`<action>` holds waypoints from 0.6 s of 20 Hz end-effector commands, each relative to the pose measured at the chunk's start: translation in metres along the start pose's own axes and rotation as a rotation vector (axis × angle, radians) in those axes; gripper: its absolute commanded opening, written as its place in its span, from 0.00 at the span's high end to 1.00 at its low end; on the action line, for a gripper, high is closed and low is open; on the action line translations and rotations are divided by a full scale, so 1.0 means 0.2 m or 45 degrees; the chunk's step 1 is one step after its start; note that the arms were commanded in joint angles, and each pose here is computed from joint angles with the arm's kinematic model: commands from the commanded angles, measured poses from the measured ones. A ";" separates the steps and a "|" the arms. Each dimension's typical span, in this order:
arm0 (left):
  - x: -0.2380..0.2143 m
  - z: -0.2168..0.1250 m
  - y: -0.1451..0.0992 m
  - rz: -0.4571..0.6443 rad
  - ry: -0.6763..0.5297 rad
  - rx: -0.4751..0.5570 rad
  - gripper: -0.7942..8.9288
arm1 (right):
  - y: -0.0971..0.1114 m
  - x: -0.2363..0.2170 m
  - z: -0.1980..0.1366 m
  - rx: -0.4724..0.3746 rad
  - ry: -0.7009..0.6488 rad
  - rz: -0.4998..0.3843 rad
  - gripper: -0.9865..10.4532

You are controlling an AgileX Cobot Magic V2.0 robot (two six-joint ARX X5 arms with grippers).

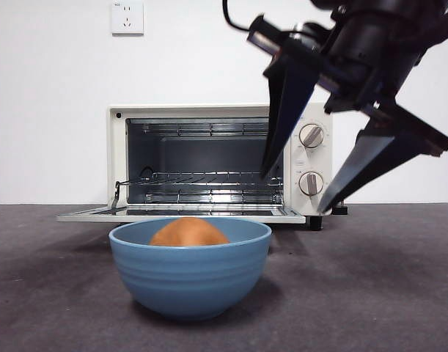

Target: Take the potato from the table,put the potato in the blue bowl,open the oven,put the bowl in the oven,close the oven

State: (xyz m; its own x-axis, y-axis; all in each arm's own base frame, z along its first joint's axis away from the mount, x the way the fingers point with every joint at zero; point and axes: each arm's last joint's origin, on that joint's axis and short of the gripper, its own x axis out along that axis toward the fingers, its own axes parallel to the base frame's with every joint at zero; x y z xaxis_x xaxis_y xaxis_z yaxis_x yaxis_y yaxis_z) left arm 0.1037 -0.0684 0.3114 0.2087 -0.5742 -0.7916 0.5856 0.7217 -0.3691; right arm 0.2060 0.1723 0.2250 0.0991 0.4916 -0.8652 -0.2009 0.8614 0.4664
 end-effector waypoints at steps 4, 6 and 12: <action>0.00 0.00 0.00 -0.006 -0.004 -0.004 0.93 | 0.06 0.00 0.12 -0.003 0.000 -0.109 0.66; 0.00 0.00 0.00 -0.006 -0.006 0.000 0.93 | 0.08 0.02 0.14 -0.034 0.039 -0.197 0.66; 0.00 0.00 0.00 -0.005 -0.004 0.003 0.93 | 0.16 0.18 0.13 -0.120 0.153 -0.271 0.66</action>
State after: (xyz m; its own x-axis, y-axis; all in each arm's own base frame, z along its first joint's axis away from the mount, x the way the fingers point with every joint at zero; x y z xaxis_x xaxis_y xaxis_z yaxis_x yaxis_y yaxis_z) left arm 0.1039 -0.0685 0.3114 0.2089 -0.5740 -0.7918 0.5840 0.7226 -0.3698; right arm 0.2274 0.2200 0.2151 0.0335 0.2790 -0.9597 -0.2694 0.9272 0.2602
